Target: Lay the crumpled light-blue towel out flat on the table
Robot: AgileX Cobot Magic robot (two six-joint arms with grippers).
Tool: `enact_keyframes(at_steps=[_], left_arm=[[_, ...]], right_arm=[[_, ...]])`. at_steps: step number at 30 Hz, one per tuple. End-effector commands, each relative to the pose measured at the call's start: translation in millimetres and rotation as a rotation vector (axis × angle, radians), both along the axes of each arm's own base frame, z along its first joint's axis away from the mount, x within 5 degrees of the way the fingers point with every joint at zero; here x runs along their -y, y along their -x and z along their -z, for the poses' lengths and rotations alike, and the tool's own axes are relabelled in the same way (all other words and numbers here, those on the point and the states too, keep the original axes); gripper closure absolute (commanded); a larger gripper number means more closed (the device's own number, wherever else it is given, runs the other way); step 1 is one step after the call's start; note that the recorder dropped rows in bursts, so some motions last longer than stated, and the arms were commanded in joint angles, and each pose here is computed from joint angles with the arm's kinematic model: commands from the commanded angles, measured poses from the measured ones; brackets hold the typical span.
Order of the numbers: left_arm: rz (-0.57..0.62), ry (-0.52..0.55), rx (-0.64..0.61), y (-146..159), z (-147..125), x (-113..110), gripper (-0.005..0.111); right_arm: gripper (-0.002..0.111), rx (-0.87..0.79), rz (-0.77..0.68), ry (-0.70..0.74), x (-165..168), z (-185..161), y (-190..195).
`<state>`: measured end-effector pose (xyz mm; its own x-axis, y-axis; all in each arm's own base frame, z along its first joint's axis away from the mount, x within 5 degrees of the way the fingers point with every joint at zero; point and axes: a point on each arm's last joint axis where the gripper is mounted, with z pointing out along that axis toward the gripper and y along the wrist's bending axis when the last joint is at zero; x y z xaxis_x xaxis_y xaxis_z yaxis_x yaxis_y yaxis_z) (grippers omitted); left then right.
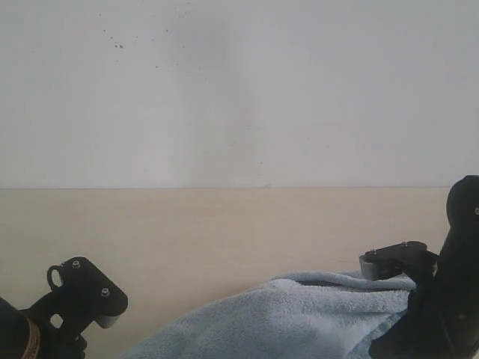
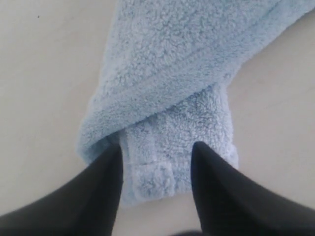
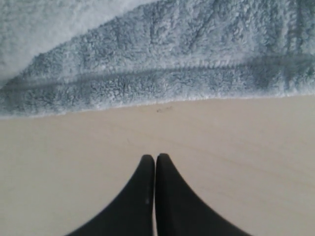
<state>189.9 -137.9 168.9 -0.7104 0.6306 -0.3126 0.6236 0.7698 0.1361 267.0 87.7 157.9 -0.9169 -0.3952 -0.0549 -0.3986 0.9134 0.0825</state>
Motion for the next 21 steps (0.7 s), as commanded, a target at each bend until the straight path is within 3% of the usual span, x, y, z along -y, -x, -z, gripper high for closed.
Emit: enact_keyframes(at_steps=[1,11,17,19,21], left_arm=[[0.022,-0.013,-0.017,0.8,11.2,2.1,0.063],[0.030,-0.044,-0.044,-2.3,21.1,4.1,0.063],[0.093,-0.096,-0.024,-6.7,28.5,3.9,0.064],[0.092,-0.093,-0.023,-6.9,28.3,4.2,0.069],[0.086,-0.089,-0.022,-7.2,26.2,4.5,0.081]], right_arm=[[0.108,0.014,-0.002,-0.010,-1.2,-0.3,-0.3],[0.108,0.012,0.004,-0.019,-2.0,-0.4,-0.2],[0.108,0.012,0.005,-0.020,-2.1,-0.4,-0.2],[0.108,0.010,0.005,-0.020,-2.1,-0.4,0.0],[0.108,0.010,0.005,-0.020,-2.1,-0.4,0.0]])
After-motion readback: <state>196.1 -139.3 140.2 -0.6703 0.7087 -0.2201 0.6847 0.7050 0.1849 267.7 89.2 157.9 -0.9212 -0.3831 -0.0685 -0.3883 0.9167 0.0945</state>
